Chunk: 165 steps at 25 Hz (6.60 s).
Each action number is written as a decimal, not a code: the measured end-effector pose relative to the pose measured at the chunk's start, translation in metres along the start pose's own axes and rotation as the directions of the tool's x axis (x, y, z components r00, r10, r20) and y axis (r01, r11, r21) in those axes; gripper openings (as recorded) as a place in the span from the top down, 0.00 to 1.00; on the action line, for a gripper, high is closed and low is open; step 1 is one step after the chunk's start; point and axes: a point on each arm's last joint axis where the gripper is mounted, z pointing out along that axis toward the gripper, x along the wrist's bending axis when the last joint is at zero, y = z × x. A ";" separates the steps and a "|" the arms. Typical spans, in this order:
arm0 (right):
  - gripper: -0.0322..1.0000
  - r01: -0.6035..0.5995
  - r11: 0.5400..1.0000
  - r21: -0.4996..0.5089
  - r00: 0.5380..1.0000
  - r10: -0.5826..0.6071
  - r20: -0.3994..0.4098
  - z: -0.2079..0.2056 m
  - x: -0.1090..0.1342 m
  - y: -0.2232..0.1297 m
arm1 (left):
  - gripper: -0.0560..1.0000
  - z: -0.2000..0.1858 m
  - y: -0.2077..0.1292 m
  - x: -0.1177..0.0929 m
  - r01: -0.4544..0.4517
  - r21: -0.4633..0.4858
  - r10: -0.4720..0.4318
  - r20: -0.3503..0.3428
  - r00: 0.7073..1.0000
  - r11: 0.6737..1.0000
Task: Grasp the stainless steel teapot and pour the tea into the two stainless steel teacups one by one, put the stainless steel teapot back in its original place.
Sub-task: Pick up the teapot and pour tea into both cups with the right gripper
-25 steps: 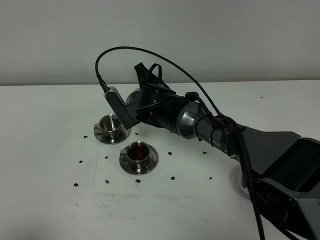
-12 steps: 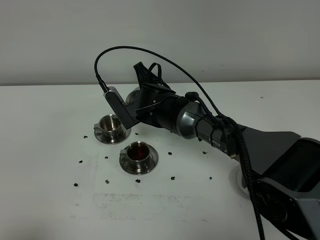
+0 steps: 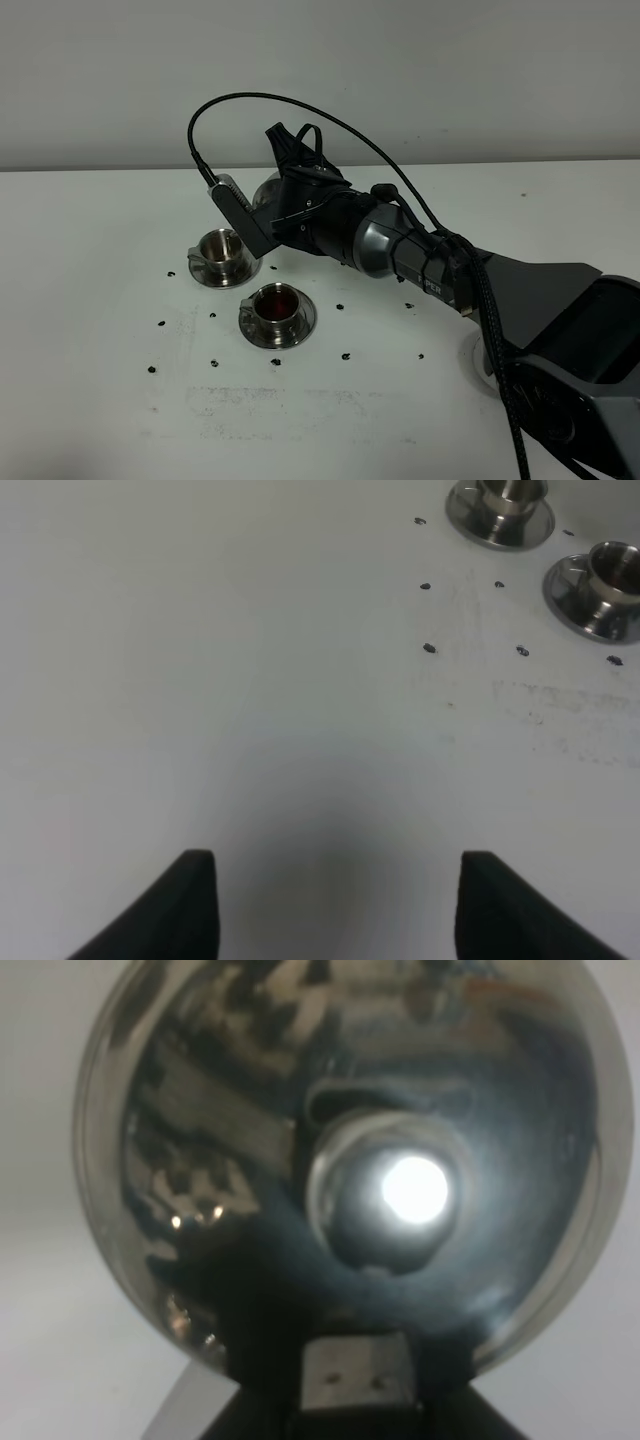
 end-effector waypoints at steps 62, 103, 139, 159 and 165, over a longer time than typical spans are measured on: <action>0.78 0.070 0.997 0.023 0.997 -0.071 0.034 0.004 0.000 0.003 | 0.47 0.000 0.000 0.000 0.000 0.000 0.000 0.000 1.000 1.000; 0.78 0.109 0.993 0.037 0.992 -0.111 0.058 0.000 -0.003 0.008 | 0.47 0.000 0.000 0.000 0.000 0.000 0.000 0.000 1.000 1.000; 0.78 0.160 0.985 0.071 0.982 -0.166 0.089 -0.001 -0.006 0.006 | 0.47 0.000 0.000 0.000 0.000 0.000 0.000 0.000 1.000 1.000; 0.78 0.178 0.980 0.086 0.978 -0.186 0.098 -0.001 -0.007 0.005 | 0.47 0.000 0.000 0.000 0.000 0.000 0.000 0.000 1.000 1.000; 0.78 0.192 0.977 0.098 0.974 -0.202 0.106 -0.001 -0.008 0.005 | 0.47 0.000 0.000 0.000 0.000 0.000 0.000 0.000 1.000 1.000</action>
